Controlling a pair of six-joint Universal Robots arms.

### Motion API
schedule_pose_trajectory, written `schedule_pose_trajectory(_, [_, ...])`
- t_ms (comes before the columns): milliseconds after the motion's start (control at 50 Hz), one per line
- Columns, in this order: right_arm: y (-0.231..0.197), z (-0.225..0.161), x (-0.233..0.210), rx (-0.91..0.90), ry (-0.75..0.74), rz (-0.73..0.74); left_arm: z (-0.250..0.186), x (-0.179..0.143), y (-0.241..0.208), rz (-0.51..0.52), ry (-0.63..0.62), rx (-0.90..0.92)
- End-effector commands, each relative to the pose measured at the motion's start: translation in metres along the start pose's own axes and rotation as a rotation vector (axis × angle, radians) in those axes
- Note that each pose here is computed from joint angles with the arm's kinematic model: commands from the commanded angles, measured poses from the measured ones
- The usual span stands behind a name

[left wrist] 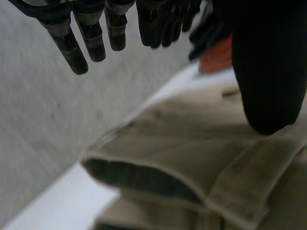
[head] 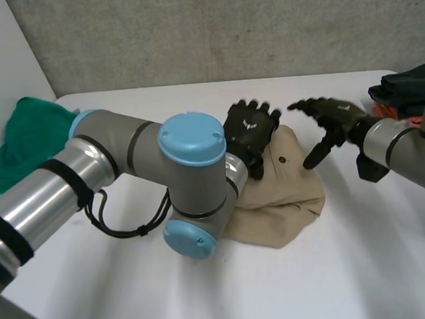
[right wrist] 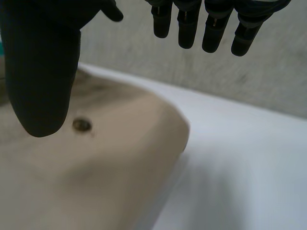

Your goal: Fold the laundry.

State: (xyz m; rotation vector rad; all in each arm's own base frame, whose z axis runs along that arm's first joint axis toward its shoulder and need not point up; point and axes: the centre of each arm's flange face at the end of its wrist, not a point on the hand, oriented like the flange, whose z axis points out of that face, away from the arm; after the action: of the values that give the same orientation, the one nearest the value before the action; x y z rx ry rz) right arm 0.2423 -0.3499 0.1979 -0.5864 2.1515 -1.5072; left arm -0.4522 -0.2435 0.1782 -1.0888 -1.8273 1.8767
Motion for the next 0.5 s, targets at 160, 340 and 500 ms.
schedule_pose_trajectory(160, [0.058, 0.031, -0.017, -0.149, -0.119, -0.182, -0.022, -0.008, 0.053, 0.146, -0.062, -0.369])
schedule_pose_trajectory(340, [0.067, 0.034, -0.013, -0.183, -0.049, -0.352, -0.022, -0.004, 0.064, 0.190, -0.034, -0.392])
schedule_pose_trajectory(500, [0.020, 0.015, -0.021, -0.073, -0.019, -0.403, -0.021, -0.021, 0.034, 0.168, -0.071, -0.330])
